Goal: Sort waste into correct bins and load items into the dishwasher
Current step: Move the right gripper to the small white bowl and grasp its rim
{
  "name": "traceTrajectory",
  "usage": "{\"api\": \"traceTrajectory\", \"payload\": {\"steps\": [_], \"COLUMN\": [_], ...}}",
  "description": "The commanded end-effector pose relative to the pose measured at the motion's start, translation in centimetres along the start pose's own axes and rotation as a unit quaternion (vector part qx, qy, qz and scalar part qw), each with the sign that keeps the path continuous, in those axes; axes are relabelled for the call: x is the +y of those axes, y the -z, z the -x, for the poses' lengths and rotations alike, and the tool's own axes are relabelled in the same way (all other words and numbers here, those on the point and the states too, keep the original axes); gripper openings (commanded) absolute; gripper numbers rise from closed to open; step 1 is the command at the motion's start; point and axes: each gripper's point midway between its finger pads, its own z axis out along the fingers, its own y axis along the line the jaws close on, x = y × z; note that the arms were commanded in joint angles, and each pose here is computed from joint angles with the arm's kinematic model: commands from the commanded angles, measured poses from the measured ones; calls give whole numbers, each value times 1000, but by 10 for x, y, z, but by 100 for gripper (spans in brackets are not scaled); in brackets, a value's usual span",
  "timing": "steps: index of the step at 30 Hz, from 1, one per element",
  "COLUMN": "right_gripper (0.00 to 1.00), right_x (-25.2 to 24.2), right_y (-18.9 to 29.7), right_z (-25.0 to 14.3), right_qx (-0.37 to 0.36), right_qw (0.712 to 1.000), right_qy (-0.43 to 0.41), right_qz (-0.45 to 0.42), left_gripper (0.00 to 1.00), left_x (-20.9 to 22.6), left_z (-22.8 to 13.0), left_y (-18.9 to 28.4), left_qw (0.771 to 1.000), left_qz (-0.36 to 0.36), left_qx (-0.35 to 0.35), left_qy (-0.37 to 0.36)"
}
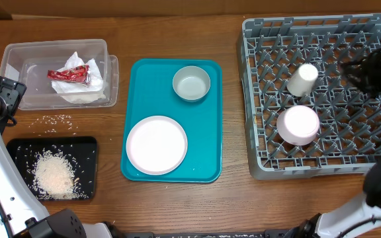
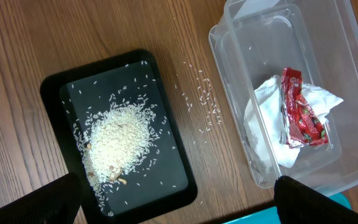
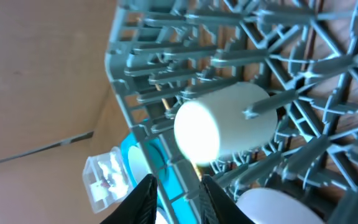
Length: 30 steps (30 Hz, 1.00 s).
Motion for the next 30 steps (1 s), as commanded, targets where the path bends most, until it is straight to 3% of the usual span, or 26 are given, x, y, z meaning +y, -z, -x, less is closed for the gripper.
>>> {"api": "traceTrajectory", "payload": {"steps": [1,9,15,16,18,20,22,30], "right_gripper": [26,27,34,38,60,76,81,81], "right_x": [34,41,103,116,142,162,176,173], "right_y": [20,-22,-82,-92,-111,-129,-145,-221], "right_z": [-4,-49,-127,-141,-165,-186,-205,-279], "right_qx": [-35,9,90,97,96,76,54,71], "right_qw": [998,987,969,964,954,945,934,896], "right_qy": [51,101,210,235,276,309,343,423], "right_qz": [-17,-122,-95,-82,-65,-70,-81,-112], "left_gripper": [100,100,100,100,100,100,100,100], "left_x": [3,3,3,3,3,3,3,3], "left_z": [1,1,1,1,1,1,1,1], "left_y": [-4,-4,-4,-4,-4,-4,-4,-4], "left_qw": [1000,1000,1000,1000,1000,1000,1000,1000], "left_qz": [10,10,10,10,10,10,10,10], "left_qx": [-1,-1,-1,-1,-1,-1,-1,-1], "left_qy": [-6,-6,-6,-6,-6,-6,-6,-6]}}
